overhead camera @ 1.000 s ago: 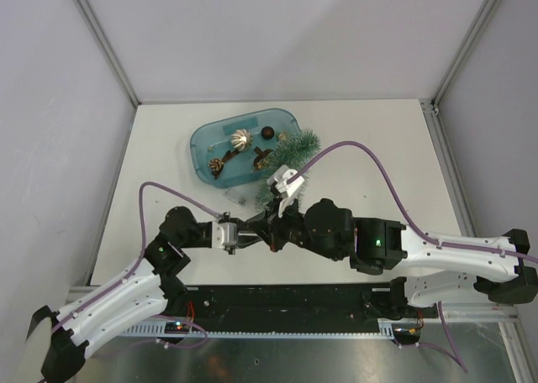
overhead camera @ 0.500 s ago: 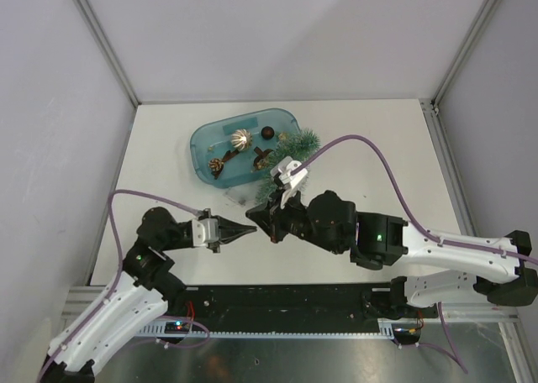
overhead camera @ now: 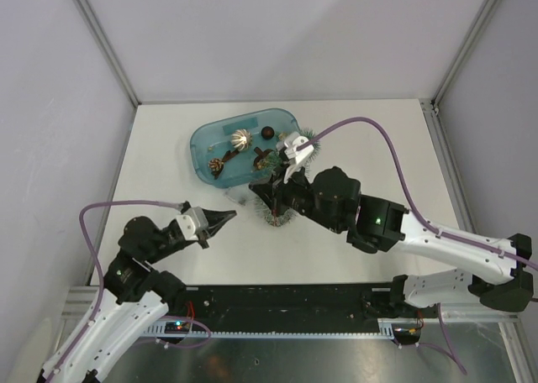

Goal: Decorate the small christmas tree

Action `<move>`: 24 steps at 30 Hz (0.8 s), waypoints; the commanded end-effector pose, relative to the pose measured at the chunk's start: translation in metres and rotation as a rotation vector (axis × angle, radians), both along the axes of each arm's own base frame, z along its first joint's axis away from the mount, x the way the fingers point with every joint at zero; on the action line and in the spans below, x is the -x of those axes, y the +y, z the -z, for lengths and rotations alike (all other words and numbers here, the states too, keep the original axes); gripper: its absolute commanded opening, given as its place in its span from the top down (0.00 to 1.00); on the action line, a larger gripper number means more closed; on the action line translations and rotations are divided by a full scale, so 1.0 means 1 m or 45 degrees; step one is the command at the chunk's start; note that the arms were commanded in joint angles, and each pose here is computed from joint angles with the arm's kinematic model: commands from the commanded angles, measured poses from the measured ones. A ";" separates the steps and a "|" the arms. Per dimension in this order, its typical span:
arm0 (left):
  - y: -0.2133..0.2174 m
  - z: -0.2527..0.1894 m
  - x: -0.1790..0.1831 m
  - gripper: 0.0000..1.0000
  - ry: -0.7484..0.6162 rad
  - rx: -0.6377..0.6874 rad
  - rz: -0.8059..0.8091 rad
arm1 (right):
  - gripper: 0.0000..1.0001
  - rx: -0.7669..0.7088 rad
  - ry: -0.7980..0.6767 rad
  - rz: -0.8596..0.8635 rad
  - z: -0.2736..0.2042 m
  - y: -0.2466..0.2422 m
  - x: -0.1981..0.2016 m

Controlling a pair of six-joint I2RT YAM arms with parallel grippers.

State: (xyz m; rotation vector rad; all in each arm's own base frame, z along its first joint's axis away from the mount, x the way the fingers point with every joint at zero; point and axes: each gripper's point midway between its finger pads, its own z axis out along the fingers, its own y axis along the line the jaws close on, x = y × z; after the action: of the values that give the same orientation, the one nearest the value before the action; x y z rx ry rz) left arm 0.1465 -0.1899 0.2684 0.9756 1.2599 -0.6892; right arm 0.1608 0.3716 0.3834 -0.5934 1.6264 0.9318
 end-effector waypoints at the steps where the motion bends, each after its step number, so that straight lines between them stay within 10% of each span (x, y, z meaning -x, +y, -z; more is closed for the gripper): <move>1: 0.030 -0.016 -0.025 1.00 -0.015 0.023 -0.297 | 1.00 -0.092 -0.109 -0.004 -0.039 0.005 -0.010; 10: 0.094 -0.022 -0.072 1.00 -0.054 0.007 -0.867 | 1.00 -0.087 -0.187 0.066 -0.048 0.005 -0.039; 24: 0.100 -0.039 -0.130 1.00 -0.078 -0.004 -1.120 | 1.00 -0.032 -0.322 0.197 -0.070 0.009 -0.092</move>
State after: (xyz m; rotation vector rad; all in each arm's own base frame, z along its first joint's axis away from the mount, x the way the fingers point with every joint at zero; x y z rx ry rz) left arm 0.2603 -0.1147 0.2782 0.4831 1.5187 -0.1031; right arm 0.2378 0.3881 0.4133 -0.5898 1.5138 0.7500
